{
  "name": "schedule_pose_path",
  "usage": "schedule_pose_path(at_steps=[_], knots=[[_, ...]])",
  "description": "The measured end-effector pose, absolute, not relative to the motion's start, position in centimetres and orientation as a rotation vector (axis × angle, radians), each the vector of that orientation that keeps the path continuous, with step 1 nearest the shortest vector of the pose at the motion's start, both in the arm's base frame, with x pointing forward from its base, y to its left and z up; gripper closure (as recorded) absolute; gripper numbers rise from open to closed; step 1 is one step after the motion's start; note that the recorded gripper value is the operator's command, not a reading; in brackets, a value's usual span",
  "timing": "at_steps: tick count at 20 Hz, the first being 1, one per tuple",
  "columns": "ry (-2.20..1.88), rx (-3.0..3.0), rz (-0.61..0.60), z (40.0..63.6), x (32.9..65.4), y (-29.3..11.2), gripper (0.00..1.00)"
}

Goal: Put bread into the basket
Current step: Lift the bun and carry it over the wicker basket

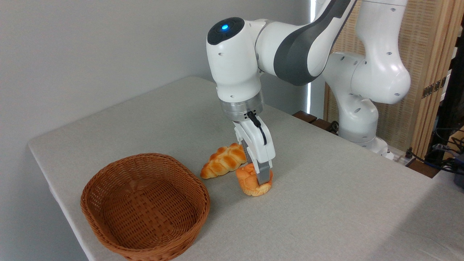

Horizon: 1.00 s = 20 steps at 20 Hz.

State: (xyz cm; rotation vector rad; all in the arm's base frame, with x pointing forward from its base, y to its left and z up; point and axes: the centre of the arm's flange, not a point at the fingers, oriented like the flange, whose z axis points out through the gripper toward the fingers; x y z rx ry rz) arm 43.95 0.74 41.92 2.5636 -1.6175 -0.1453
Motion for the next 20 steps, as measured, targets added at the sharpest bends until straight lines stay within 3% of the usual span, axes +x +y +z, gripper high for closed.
schedule_pose_path(at_steps=[4, 7, 11, 14, 17, 20], knots=[[-1.614, 2.555, -0.16, 42.8, 43.5, 0.7, 0.49], [-1.608, 2.565, -0.122, 45.8, 43.8, 0.7, 0.49], [-1.507, 2.6, 0.094, 51.6, 45.5, 0.0, 0.49], [-1.356, 2.605, 0.238, 54.6, 47.8, -0.8, 0.45], [-1.218, 2.627, 0.338, 55.3, 51.5, -1.5, 0.45], [-1.108, 2.655, 0.417, 53.6, 54.7, -3.9, 0.45]])
